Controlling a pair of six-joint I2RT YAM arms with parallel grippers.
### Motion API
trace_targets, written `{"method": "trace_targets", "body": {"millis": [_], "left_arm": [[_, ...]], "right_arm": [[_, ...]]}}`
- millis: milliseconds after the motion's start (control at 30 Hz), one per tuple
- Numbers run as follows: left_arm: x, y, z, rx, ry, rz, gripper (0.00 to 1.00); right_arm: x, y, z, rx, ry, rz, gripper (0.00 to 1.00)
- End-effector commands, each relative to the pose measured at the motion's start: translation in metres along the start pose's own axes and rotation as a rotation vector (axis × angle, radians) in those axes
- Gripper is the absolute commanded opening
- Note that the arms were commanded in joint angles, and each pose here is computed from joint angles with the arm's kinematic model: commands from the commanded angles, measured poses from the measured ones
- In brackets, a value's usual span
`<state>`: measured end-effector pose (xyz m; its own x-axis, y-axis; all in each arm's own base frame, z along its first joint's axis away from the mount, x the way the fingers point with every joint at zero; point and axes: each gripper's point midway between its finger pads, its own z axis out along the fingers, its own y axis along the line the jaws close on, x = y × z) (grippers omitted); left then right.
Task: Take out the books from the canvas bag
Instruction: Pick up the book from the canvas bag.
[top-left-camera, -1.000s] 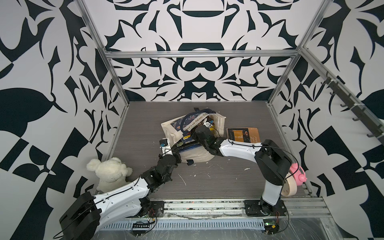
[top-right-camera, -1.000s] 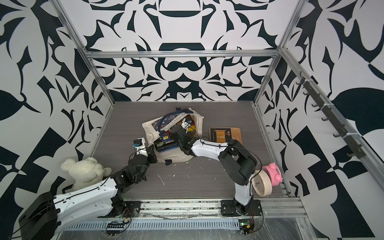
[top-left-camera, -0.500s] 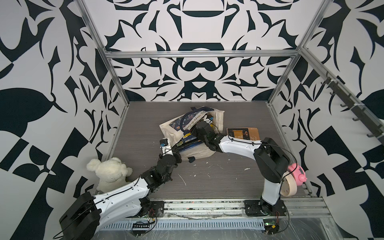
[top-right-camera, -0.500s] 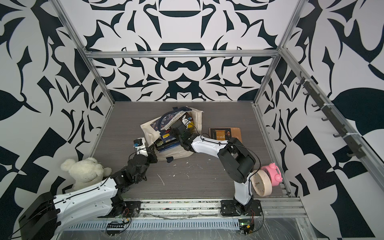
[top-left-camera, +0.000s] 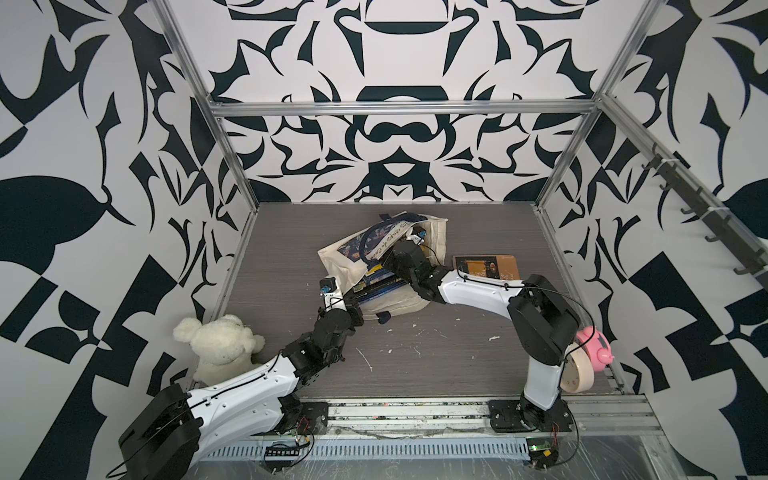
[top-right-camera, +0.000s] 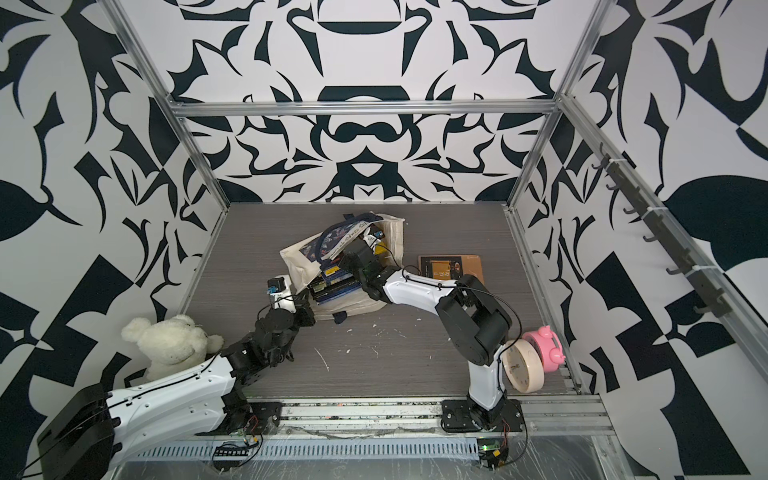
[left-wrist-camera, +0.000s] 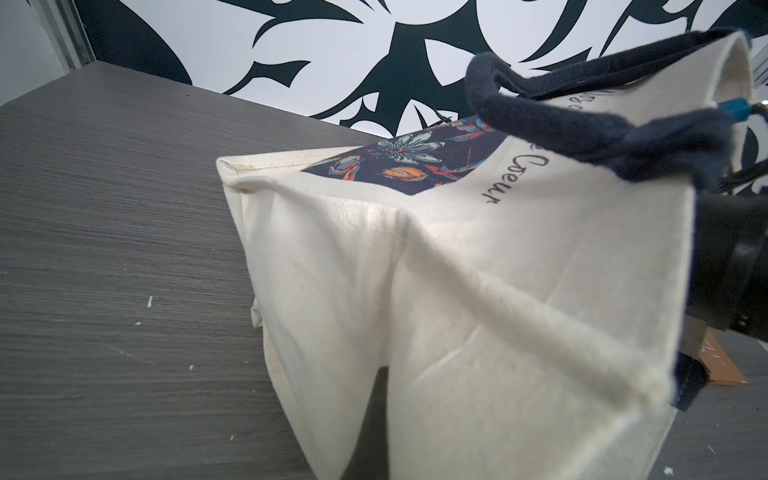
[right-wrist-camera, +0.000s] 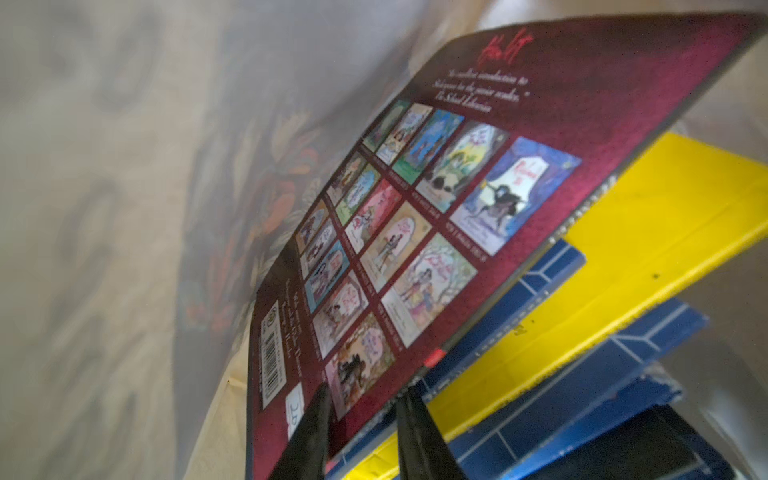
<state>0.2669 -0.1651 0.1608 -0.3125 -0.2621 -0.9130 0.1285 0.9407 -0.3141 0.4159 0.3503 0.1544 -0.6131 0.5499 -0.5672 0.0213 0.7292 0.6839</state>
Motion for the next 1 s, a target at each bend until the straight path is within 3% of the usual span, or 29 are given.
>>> {"method": "trace_targets", "body": {"millis": [0,467,700,967], "left_arm": [[-0.007,-0.005,-0.003,0.033,-0.027,-0.019,0.0],[-0.008,-0.005,-0.003,0.031,-0.028,-0.018,0.0],[-0.008,-0.005,-0.004,0.032,-0.029,-0.019,0.0],[-0.009,-0.006,-0.004,0.039,-0.029,-0.022,0.0]], "right_arm": [[-0.06,0.052,-0.026,-0.152,-0.165,0.003,0.31],[-0.063,0.047,-0.033,-0.144,-0.183,-0.035,0.34],[-0.056,0.041,-0.011,-0.151,-0.139,0.036,0.34],[-0.059,0.037,-0.005,-0.191,-0.189,0.137,0.38]]}}
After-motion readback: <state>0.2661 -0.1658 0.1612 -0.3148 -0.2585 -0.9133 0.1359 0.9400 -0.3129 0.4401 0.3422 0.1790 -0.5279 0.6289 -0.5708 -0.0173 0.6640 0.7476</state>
